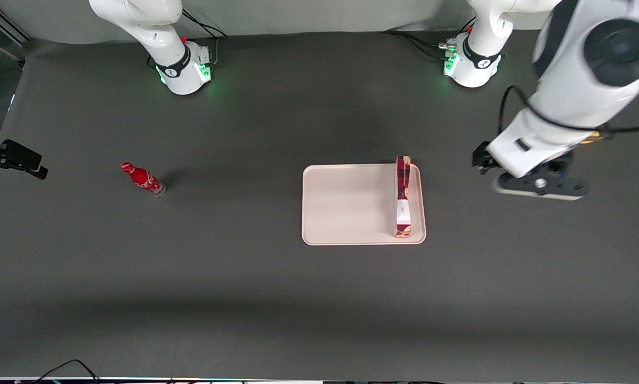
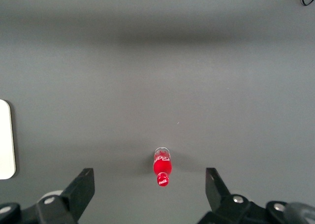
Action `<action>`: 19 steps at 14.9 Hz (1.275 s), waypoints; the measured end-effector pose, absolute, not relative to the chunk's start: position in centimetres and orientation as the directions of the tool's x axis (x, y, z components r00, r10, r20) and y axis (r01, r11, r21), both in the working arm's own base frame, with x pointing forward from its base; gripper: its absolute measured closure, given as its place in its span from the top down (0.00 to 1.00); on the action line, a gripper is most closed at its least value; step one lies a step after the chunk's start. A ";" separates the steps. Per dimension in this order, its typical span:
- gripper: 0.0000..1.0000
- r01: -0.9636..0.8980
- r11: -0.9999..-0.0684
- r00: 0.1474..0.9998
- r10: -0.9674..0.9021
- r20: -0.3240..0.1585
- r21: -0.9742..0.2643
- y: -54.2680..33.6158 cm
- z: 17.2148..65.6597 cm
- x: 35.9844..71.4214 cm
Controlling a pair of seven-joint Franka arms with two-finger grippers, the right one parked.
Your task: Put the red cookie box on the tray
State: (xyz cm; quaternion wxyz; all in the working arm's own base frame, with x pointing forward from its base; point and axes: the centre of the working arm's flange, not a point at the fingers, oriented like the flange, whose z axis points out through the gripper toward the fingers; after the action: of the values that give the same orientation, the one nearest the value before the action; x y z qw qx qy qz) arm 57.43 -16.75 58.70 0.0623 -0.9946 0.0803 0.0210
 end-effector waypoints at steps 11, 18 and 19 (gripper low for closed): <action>1.00 -0.064 -0.992 0.998 -0.061 -0.027 -0.107 -5.8 59.9 57.4; 1.00 -0.033 -0.999 0.999 -0.033 0.010 -0.012 -5.7 59.1 53.9; 1.00 -0.034 -0.999 0.999 -0.034 0.013 -0.011 -5.7 59.2 53.9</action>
State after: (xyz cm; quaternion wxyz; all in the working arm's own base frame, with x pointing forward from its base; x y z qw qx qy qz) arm 53.88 -5.71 59.20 0.0053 -0.9998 0.0169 -0.0064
